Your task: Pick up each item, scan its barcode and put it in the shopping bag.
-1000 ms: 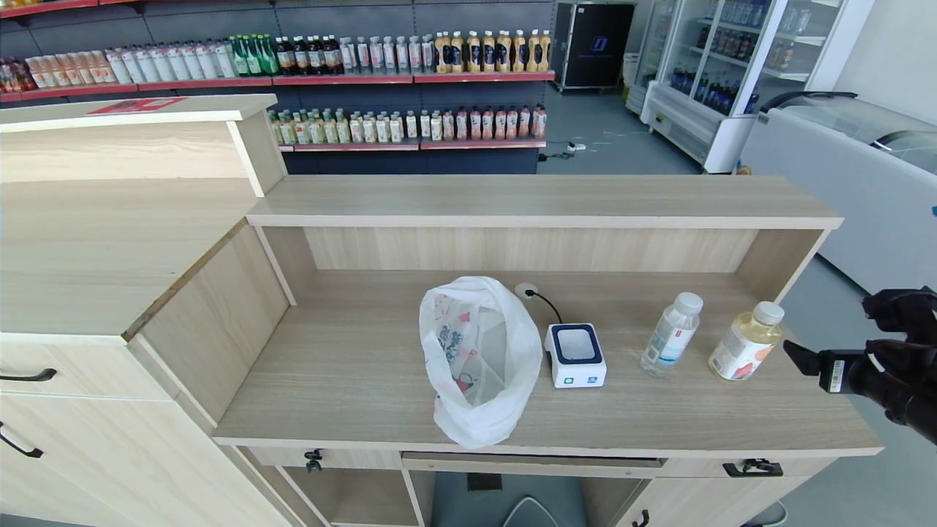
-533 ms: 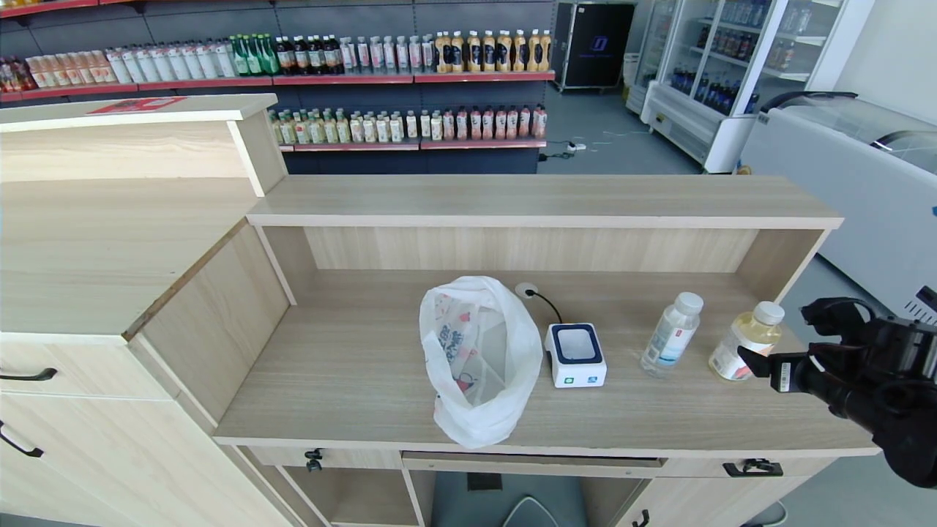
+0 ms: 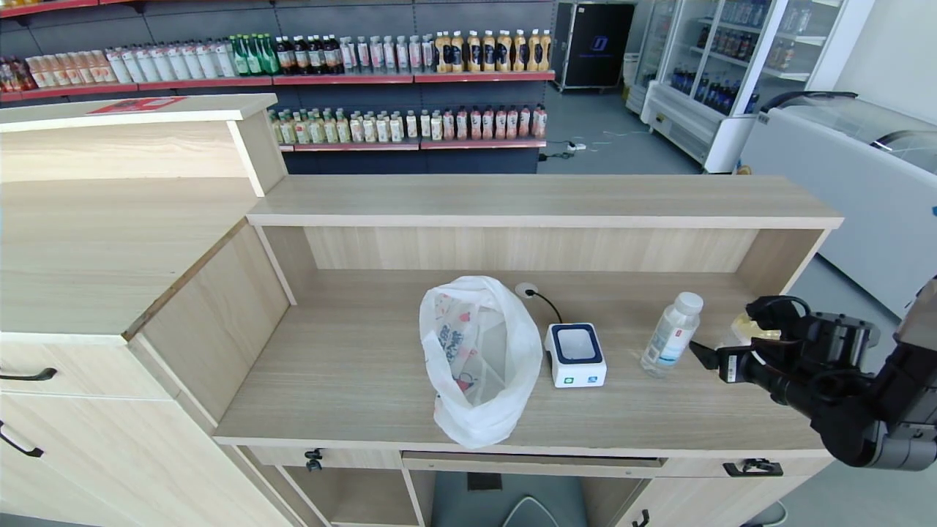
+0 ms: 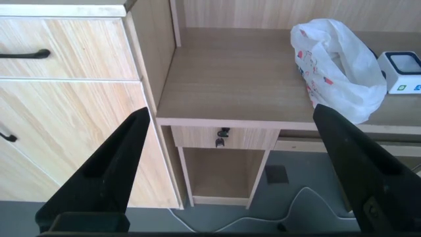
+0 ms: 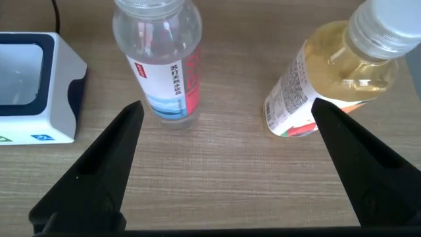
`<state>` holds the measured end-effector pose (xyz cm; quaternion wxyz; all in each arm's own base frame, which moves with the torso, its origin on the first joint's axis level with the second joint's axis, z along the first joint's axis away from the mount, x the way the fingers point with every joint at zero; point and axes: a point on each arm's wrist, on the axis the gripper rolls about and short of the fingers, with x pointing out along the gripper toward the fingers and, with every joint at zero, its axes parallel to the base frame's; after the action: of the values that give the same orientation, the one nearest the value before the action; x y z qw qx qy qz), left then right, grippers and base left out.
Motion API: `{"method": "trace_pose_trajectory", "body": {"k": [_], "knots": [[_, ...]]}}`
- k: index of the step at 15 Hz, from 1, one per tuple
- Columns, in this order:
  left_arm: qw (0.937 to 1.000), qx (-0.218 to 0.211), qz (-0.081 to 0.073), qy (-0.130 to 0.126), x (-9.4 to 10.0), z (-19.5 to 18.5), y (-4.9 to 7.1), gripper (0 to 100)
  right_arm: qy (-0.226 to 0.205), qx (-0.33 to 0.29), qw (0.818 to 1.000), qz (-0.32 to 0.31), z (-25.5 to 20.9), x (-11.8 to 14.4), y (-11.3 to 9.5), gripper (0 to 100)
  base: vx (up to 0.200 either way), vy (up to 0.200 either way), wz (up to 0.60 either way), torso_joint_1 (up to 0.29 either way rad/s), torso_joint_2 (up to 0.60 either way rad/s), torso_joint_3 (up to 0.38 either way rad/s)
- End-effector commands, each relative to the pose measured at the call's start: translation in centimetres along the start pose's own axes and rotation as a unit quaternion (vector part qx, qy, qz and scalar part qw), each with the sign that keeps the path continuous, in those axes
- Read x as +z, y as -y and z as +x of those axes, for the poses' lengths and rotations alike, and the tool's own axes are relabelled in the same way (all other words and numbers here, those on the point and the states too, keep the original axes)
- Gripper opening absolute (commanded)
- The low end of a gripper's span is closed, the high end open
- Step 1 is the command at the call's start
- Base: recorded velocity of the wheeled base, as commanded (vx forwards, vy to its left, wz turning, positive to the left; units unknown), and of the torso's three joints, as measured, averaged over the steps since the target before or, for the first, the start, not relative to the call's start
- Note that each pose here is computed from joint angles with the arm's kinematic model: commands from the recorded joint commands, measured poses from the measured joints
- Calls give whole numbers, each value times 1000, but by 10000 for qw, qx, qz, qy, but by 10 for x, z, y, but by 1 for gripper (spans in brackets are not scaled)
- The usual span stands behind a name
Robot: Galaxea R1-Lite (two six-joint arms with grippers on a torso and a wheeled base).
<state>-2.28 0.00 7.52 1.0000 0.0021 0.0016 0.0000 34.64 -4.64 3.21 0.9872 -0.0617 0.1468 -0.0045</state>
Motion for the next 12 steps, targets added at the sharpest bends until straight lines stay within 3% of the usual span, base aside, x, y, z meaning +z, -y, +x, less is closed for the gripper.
{"method": "trace_pose_trajectory", "body": {"k": [1,4,12], "knots": [[10000,0,2,1,0,0,0,100,14,76,10000,-21,12,-4,-5,100,0,0,0,0,0,0],[10000,0,2,1,0,0,0,100,220,64,9997,-75,29,2,-5,100,0,0,0,0,0,0],[10000,0,2,1,0,0,0,100,187,316,9992,-184,54,-12,-24,100,0,0,0,0,0,0]]}}
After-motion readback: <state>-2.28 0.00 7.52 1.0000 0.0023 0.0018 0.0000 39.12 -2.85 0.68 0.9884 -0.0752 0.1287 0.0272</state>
